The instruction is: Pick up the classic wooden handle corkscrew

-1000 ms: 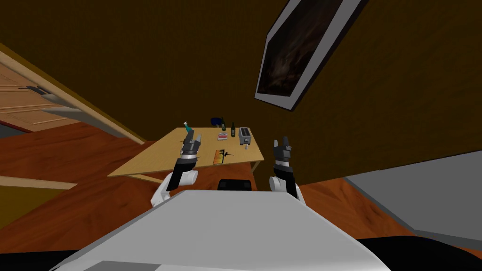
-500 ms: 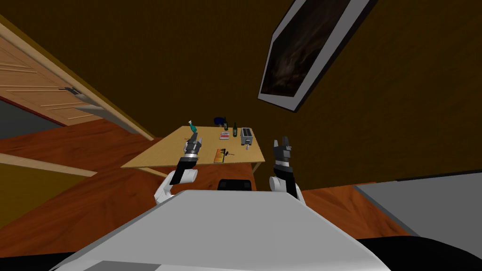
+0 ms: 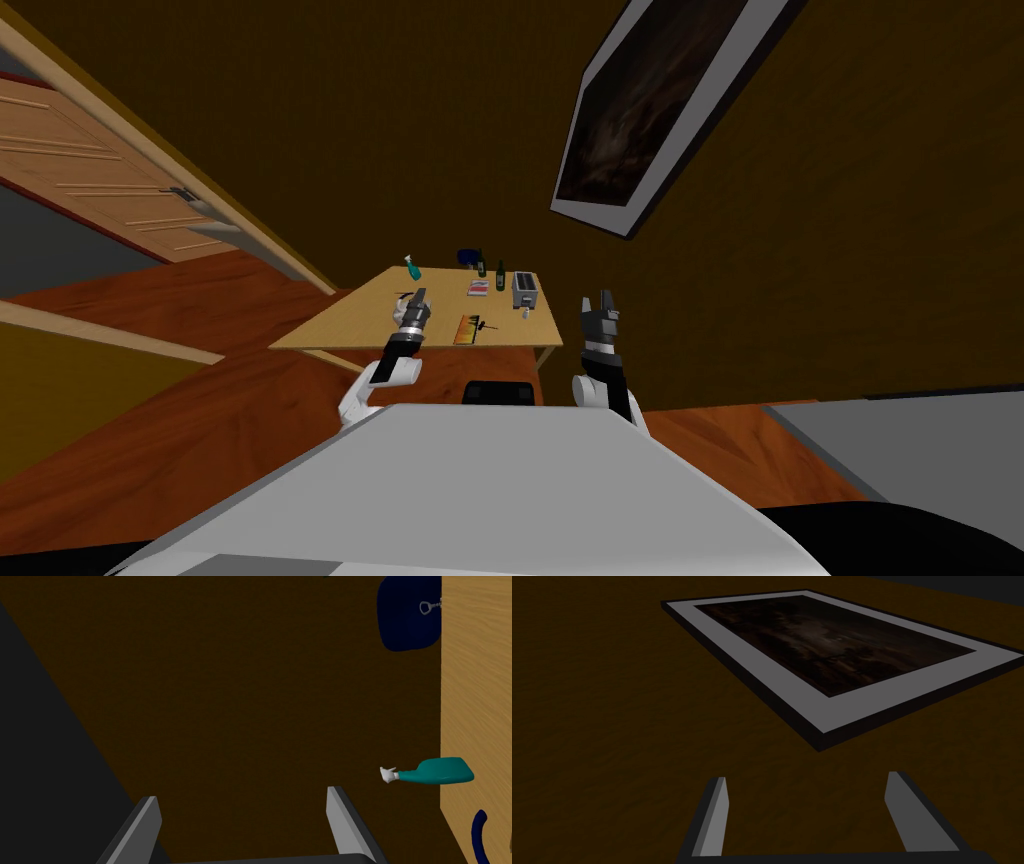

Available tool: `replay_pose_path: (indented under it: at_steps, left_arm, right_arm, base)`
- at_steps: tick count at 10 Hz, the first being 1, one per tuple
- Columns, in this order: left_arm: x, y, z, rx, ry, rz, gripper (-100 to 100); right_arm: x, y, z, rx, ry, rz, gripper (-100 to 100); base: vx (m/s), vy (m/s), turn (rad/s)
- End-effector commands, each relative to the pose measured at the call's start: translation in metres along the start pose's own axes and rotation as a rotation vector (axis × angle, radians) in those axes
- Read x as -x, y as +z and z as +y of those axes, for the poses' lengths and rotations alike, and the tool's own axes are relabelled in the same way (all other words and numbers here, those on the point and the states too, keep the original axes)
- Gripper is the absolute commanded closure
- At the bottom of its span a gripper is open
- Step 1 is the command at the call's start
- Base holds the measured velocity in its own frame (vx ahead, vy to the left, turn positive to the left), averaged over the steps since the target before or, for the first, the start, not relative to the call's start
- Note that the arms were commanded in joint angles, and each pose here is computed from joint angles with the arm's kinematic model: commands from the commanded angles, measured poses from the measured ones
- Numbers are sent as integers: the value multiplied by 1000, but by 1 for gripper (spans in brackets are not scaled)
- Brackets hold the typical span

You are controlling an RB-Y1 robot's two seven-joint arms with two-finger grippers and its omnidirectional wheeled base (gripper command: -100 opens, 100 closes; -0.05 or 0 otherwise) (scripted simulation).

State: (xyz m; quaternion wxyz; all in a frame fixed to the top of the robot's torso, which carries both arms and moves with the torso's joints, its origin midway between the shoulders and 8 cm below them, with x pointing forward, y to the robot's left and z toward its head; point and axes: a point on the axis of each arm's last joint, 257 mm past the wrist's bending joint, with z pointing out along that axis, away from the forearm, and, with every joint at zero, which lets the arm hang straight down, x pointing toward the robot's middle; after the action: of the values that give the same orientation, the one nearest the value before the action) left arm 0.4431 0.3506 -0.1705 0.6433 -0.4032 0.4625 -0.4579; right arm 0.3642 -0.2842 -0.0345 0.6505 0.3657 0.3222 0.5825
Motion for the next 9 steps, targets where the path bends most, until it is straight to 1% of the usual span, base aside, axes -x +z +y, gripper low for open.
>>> replay_pose_path:
  at_steps: [1, 2, 3, 5, 6, 7, 8, 9]
  left_arm:
    - [2, 0, 27, 70, 4, -3, -100]
    - [2, 1, 45, 117, 5, -4, -100]
    - [2, -1, 49, 124, 5, -4, -100]
    - [1, 0, 80, 210, 2, -7, -100]
    - [1, -2, 86, 221, 2, -7, -100]
    - [0, -3, 102, 266, -1, -7, -100]
    - [0, -4, 104, 270, -1, -7, -100]
    - [-2, -6, 121, 317, -6, -7, -100]
  right_arm:
    - [0, 0, 0, 0, 0, 0, 0]
    - [0, 0, 0, 0, 0, 0, 0]
    - [0, 0, 0, 0, 0, 0, 0]
    - [0, 0, 0, 0, 0, 0, 0]
    - [0, 0, 0, 0, 0, 0, 0]
    - [0, 0, 0, 0, 0, 0, 0]
    - [0, 0, 0, 0, 0, 0, 0]
    - [0, 0, 0, 0, 0, 0, 0]
  base:
    - [-8, -50, 85]
    - [-4, -58, 73]
    - [2, -37, 20]
    - [4, -31, 24]
    - [3, -32, 13]
    - [6, -29, 7]
    - [6, -23, 4]
    - [9, -28, -6]
